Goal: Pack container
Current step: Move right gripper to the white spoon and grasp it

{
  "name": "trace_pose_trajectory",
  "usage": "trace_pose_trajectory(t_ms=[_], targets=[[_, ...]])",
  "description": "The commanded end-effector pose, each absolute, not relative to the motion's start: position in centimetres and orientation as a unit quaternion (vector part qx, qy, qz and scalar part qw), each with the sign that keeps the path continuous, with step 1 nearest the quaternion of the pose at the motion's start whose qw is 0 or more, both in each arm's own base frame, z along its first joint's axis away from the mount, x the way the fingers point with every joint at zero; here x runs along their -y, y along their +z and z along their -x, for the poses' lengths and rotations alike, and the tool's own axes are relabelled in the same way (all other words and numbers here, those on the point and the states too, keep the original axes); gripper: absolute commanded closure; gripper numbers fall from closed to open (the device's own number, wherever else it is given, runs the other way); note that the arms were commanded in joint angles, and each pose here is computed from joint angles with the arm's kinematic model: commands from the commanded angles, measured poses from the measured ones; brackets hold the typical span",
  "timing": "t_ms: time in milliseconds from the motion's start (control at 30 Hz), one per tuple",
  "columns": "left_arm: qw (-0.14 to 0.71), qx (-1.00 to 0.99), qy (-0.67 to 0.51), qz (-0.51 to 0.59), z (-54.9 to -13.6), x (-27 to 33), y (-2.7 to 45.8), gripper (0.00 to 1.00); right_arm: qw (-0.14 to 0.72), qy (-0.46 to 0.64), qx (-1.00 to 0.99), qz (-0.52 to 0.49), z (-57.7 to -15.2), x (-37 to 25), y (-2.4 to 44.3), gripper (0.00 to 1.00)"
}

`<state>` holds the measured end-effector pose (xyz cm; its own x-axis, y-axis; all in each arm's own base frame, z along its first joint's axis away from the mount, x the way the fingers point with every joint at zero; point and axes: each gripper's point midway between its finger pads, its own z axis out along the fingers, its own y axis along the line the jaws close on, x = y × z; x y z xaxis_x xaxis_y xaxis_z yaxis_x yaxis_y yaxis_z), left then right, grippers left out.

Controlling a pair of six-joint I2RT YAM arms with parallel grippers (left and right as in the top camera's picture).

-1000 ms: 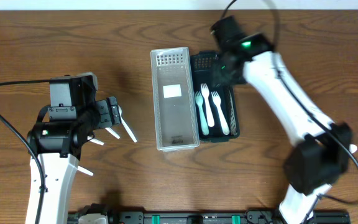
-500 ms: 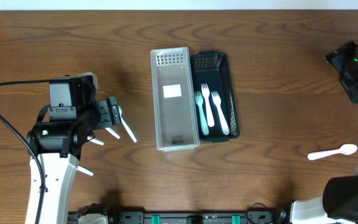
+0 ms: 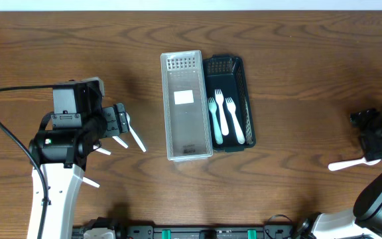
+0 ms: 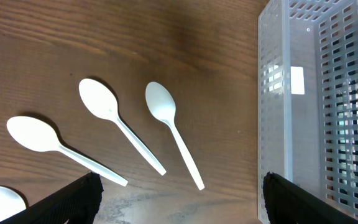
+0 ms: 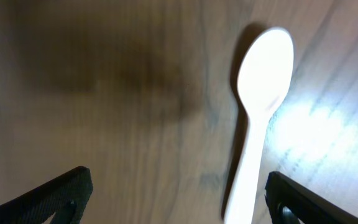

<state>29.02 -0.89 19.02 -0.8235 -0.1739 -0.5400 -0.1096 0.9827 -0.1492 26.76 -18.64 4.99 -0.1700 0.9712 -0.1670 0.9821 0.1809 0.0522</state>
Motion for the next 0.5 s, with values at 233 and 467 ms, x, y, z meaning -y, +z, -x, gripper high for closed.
trace_pose_trajectory(t_ms=[233, 467], targets=[[0.296, -0.951, -0.054, 0.068, -29.2, 0.9, 19.6, 0.15, 0.083, -0.032, -0.781, -0.618, -25.1, 18.1, 1.0, 0.07], [0.295, -0.951, -0.054, 0.068, -29.2, 0.9, 19.6, 0.15, 0.086, -0.034, -0.775, -0.625, -24.5, 18.7, 0.5, 0.07]])
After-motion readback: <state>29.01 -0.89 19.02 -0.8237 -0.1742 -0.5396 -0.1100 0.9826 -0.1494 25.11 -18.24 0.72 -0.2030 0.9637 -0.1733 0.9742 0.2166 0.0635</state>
